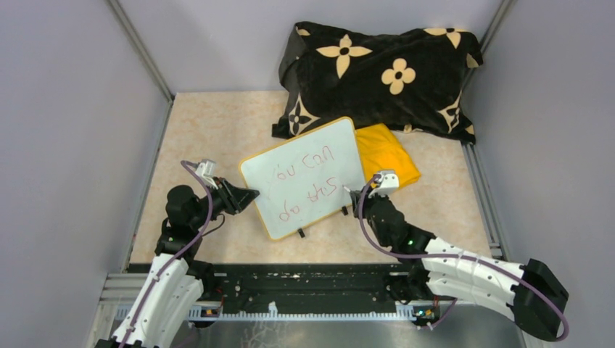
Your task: Write a sentence on the whiteboard
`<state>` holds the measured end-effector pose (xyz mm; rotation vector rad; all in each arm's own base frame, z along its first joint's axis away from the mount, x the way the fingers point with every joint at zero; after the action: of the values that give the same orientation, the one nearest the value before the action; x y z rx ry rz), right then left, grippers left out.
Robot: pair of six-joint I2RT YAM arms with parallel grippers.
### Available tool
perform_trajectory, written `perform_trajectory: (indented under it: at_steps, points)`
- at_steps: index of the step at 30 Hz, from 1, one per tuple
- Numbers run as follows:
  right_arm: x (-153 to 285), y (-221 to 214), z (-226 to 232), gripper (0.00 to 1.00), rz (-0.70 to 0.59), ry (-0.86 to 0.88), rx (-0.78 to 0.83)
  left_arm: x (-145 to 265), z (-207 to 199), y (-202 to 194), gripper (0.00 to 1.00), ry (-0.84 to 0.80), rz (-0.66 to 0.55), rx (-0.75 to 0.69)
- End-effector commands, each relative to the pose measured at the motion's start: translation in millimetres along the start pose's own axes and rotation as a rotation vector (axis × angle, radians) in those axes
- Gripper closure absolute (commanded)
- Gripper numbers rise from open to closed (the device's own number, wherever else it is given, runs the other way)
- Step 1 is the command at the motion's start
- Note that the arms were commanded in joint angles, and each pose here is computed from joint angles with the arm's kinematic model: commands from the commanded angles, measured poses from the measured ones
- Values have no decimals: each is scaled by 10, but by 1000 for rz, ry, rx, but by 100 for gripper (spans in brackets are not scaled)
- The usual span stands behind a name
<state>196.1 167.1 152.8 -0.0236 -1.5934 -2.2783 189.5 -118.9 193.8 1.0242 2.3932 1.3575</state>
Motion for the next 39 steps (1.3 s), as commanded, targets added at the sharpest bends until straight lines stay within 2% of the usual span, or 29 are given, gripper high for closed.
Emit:
perform_trajectory:
  at_steps: [1, 14, 21, 29, 32, 39]
  points:
    - [70, 132, 17, 100, -15, 15, -28, 1, -37, 23, 63, -28, -13, -12]
    - [366, 509, 16, 100, -46, 46, -55, 10, -34, 32, 62, -19, -18, -15]
    - [439, 615, 24, 100, -61, 64, -52, 36, -36, 102, 52, 14, -35, -33]
    - [484, 692, 61, 100, -77, 96, -60, 129, 46, 175, 38, 193, -18, 62]
    - [495, 716, 69, 100, -81, 100, -63, 229, 117, 182, 34, 334, 3, 139]
    - [542, 813, 109, 100, -101, 129, -70, 427, 86, 308, 28, 472, 7, 168]
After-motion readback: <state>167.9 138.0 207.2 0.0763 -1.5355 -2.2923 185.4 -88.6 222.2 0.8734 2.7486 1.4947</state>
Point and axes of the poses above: each gripper's point midway between its finger pads, its own x axis back along the fingers, its own z axis along the line the jaws close on, y = z × x, the point moved 5 cm from there along x, back along the fingers, and after that the axes turned 4 degrees about -x, right-handed, at the moved point
